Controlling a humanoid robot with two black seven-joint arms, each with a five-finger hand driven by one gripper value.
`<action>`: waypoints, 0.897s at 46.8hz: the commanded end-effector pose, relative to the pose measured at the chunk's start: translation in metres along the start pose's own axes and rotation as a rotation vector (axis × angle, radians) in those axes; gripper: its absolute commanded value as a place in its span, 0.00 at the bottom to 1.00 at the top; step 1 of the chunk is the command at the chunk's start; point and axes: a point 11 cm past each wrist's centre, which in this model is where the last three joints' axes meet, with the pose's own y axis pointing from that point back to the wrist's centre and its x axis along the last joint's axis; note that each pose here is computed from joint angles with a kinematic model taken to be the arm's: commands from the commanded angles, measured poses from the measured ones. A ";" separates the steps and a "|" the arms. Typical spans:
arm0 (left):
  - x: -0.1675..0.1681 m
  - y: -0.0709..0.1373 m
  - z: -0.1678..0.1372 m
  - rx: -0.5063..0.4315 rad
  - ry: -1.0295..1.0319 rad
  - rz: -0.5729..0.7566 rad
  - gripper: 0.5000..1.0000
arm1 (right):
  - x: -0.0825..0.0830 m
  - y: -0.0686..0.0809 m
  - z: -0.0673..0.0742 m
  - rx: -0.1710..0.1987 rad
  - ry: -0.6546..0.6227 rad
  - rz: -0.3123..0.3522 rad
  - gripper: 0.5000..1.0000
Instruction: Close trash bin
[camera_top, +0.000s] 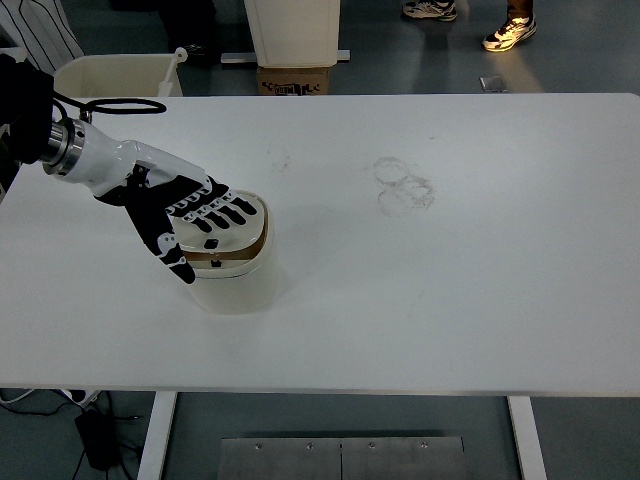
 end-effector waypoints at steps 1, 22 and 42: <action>-0.002 -0.003 0.000 0.002 -0.001 -0.009 1.00 | 0.000 0.000 0.000 0.000 0.000 0.000 0.98; -0.005 -0.008 -0.005 0.008 0.011 -0.025 1.00 | 0.000 0.000 -0.001 0.001 0.000 0.000 0.98; -0.006 -0.010 -0.005 0.007 0.009 -0.029 1.00 | 0.000 0.000 -0.001 0.001 0.000 0.000 0.98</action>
